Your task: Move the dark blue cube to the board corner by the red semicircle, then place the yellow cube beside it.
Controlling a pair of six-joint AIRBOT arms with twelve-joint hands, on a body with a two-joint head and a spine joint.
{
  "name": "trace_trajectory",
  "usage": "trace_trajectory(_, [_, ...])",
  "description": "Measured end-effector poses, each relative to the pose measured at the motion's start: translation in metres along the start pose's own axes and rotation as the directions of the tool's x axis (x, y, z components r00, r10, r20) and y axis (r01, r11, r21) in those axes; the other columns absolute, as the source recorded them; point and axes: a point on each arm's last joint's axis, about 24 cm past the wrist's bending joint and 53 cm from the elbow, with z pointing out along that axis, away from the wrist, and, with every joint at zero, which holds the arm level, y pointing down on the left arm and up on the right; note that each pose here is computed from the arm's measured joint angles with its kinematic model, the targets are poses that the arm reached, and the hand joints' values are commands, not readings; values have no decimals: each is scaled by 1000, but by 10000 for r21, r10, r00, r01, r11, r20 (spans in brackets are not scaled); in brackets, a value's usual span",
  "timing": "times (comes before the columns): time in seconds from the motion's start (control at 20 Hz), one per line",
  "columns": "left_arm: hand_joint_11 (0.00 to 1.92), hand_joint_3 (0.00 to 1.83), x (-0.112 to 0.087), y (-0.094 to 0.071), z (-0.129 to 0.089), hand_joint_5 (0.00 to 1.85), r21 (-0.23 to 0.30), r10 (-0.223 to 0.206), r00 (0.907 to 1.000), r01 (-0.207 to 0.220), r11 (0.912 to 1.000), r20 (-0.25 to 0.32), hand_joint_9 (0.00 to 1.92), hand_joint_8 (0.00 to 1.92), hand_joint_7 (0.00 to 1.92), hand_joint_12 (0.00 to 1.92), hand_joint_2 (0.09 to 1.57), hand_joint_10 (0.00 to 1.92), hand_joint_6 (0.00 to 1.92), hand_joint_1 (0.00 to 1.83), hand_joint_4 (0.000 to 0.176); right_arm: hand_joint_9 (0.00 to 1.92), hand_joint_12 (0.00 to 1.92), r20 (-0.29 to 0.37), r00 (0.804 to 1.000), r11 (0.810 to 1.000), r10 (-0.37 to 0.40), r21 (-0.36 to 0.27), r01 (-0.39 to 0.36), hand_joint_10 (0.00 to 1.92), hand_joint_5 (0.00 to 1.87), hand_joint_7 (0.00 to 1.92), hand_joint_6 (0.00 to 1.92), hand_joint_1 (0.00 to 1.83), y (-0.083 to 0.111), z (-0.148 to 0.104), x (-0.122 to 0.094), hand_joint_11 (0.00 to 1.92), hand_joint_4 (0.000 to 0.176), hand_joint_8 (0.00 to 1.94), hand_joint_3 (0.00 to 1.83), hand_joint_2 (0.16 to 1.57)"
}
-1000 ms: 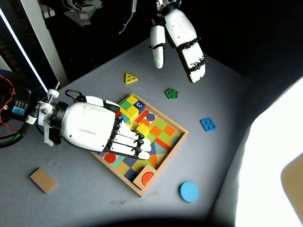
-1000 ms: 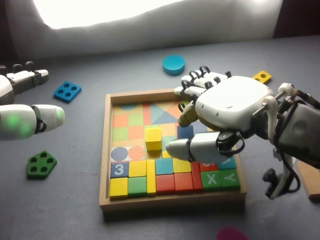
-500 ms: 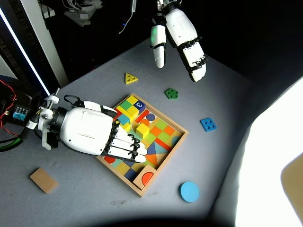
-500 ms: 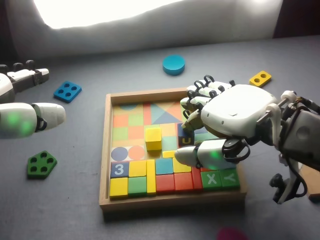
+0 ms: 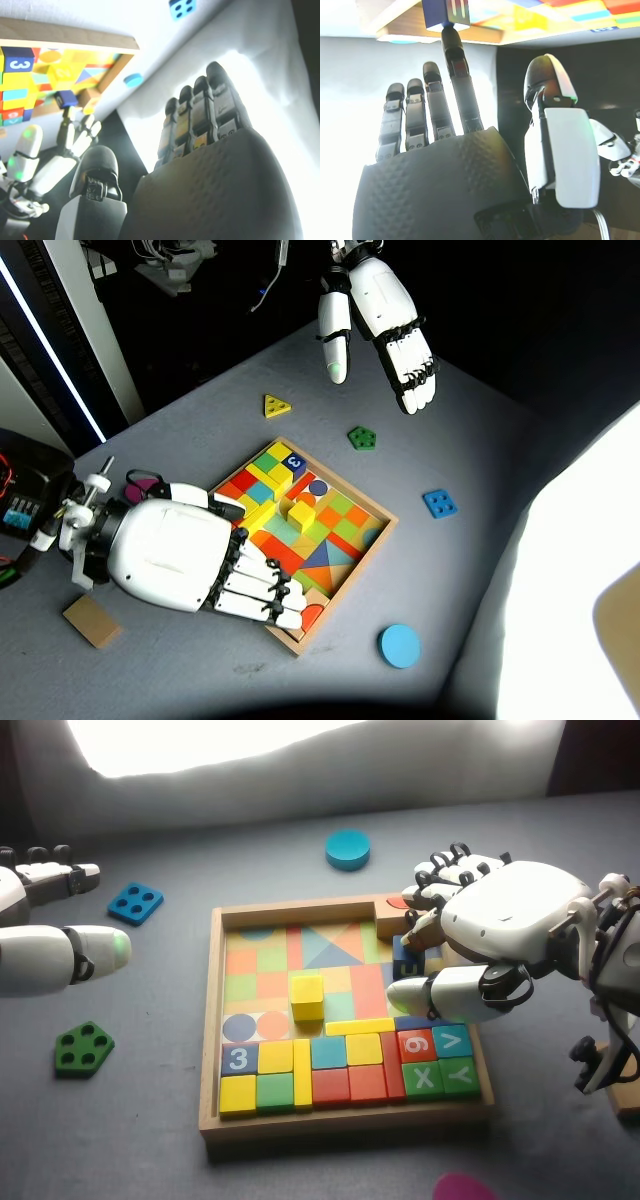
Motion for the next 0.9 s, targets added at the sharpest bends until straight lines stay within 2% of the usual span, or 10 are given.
trace_trajectory(0.25, [0,0,-4,3,2,67,-51,10,10000,-10,10000,63,43,2,90,297,1321,7,8,66,9,26,0,161,9999,9997,-15,236,11,10,696,179,10,0,-14,3,-8,0,0,8,0,1186])
trace_trajectory(0.35, [0,0,-5,3,2,69,-52,2,10000,-2,10000,67,48,1,89,301,1319,6,7,86,0,19,0,238,9997,9995,9,307,-16,6,701,182,11,0,-17,4,-11,0,0,8,1,1188])
trace_trajectory(0.65, [0,3,-4,3,2,63,-42,2,10000,-2,10000,42,51,5,84,316,1329,3,1,19,0,28,0,348,9993,9989,131,435,-146,8,693,214,6,0,-24,8,-15,0,0,13,2,1190])
trace_trajectory(0.7, [0,0,-4,3,2,2,-41,2,10000,-1,10000,42,46,0,71,341,1325,2,0,50,7,36,6,349,9991,9986,248,468,-264,10,711,196,13,0,-27,8,-16,12,0,3,0,1187])
trace_trajectory(0.9, [0,0,-4,3,2,0,-40,-14,10000,14,10000,42,35,0,56,345,1329,2,0,7,0,30,2,346,9990,9985,281,466,-297,12,699,207,7,0,-27,8,-17,5,0,16,1,1190])
